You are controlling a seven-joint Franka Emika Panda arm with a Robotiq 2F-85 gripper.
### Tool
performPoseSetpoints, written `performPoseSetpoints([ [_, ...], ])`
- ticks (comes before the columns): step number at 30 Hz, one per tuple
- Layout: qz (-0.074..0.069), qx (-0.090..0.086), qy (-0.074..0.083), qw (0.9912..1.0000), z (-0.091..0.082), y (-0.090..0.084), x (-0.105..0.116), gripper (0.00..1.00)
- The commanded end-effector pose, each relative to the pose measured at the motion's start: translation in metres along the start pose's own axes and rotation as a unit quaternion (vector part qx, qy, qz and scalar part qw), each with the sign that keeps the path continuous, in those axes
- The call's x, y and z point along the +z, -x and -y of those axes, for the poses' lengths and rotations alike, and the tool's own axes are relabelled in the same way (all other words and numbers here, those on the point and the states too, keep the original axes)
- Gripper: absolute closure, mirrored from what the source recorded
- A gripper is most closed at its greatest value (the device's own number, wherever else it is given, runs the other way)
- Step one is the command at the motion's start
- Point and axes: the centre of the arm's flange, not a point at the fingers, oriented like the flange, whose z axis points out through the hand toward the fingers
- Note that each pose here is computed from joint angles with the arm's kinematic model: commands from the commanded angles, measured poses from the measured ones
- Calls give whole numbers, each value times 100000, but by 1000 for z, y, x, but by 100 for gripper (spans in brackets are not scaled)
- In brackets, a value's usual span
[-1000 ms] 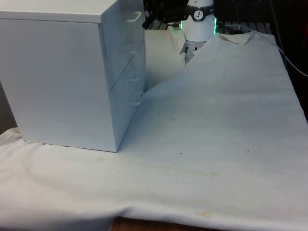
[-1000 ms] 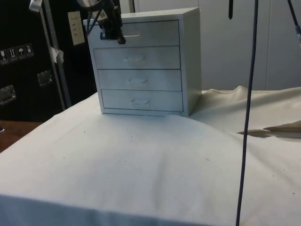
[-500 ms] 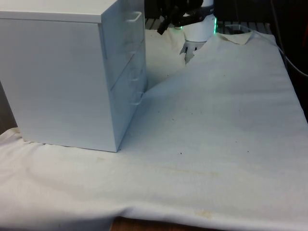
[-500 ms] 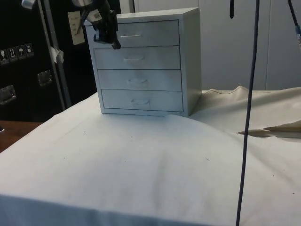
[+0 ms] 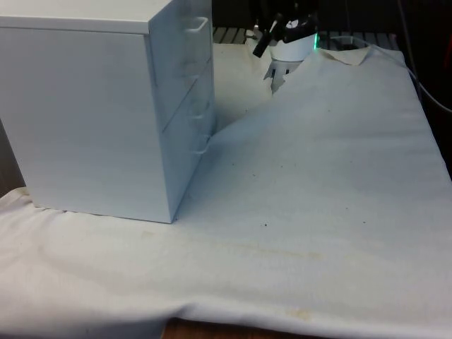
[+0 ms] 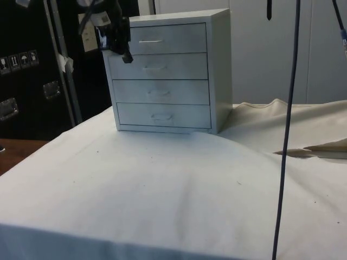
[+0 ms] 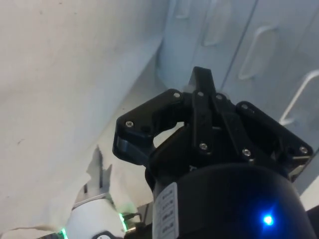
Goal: Open the drawer, then close it.
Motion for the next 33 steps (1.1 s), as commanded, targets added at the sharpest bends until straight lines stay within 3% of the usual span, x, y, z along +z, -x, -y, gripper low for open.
performPoseSetpoints([
  [1,-246,15,-1168,99993,3,1,-3,100],
  [6,-288,128,-2297,99973,10,1,-7,100],
  [7,-151,62,-1896,99982,11,0,-5,100],
  [8,-325,149,-2794,99960,14,1,-9,100],
  [13,-305,350,-4191,99911,17,1,-10,100],
  [14,-241,312,-3405,99941,17,0,-10,100],
  [15,-268,333,-4260,99908,18,0,-10,100],
  [19,-320,198,-4265,99908,18,0,-9,100],
  [23,-358,233,-3743,99929,18,0,-9,80],
  [25,-422,64,-4170,99912,19,-1,-9,74],
  [30,-394,0,-4132,99914,19,-1,-9,40],
  [33,-445,-48,-4141,99913,19,-1,-9,26],
])
